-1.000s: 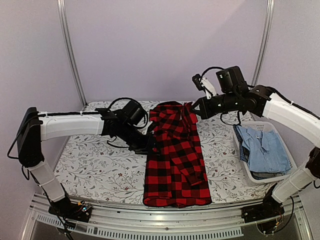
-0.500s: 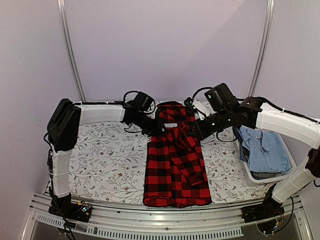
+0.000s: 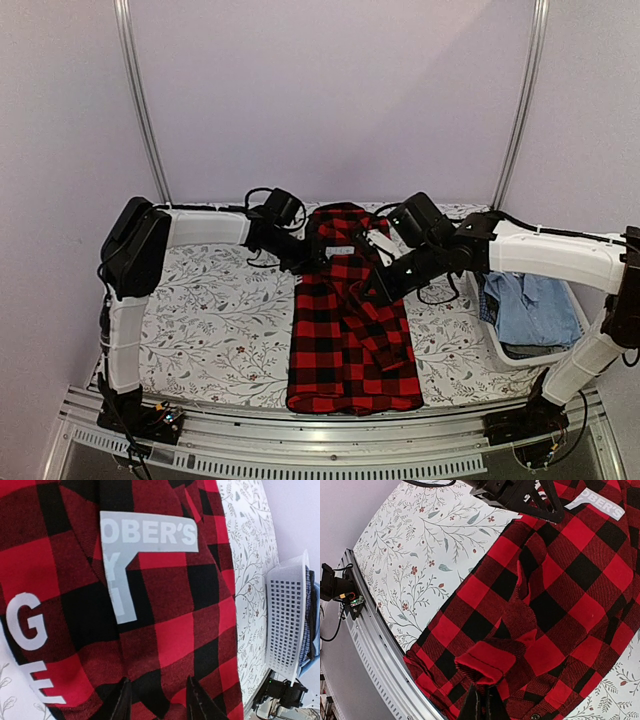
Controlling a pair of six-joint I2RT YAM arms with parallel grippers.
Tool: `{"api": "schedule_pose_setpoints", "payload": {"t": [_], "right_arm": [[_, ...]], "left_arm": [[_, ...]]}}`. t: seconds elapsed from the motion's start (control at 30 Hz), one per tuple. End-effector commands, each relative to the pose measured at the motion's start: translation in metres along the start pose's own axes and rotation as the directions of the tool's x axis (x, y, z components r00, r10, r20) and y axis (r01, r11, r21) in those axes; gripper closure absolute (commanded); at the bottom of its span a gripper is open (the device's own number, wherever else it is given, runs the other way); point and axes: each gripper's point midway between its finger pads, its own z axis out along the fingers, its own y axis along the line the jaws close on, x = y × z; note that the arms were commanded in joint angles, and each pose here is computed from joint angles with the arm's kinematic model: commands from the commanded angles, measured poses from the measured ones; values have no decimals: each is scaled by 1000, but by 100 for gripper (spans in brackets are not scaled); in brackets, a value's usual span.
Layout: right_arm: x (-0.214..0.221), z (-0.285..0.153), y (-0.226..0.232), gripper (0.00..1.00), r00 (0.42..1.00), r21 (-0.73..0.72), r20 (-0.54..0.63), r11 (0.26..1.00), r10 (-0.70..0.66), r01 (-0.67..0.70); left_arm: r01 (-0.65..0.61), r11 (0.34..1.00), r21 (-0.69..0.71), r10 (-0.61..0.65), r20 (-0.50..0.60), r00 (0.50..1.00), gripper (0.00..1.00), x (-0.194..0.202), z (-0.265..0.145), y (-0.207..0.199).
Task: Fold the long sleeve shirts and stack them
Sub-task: Place the sleeve of the rectangle-folded shirt.
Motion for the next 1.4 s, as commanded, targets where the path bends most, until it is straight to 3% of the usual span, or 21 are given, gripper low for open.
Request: {"api": "schedule_pose_setpoints", "payload": {"t": [0.0,0.7,0.8,1.1,1.37], "right_arm": [[-1,5,4,100,1000,-28,16,999,15,-14],[4,10,0,100,1000,-15,5,1000,20,-19],[4,10,1,100,1000,-19,5,1000,20,-20],[3,13,16,100,1000,-58,-4,998,-4,4],[12,37,45,100,998,-110,-50,993,-40,34]], "left_arm": [[5,1000,-6,-5,17,1000,61,-4,-11,2],[61,998,-16,-62,-33,998,61,7,18,9],[66,998,-4,-66,-34,997,67,7,18,5],[23,1000,12,-23,1,1000,98,-6,5,-8],[-15,1000,-5,15,31,999,100,-18,-3,-9]]}}
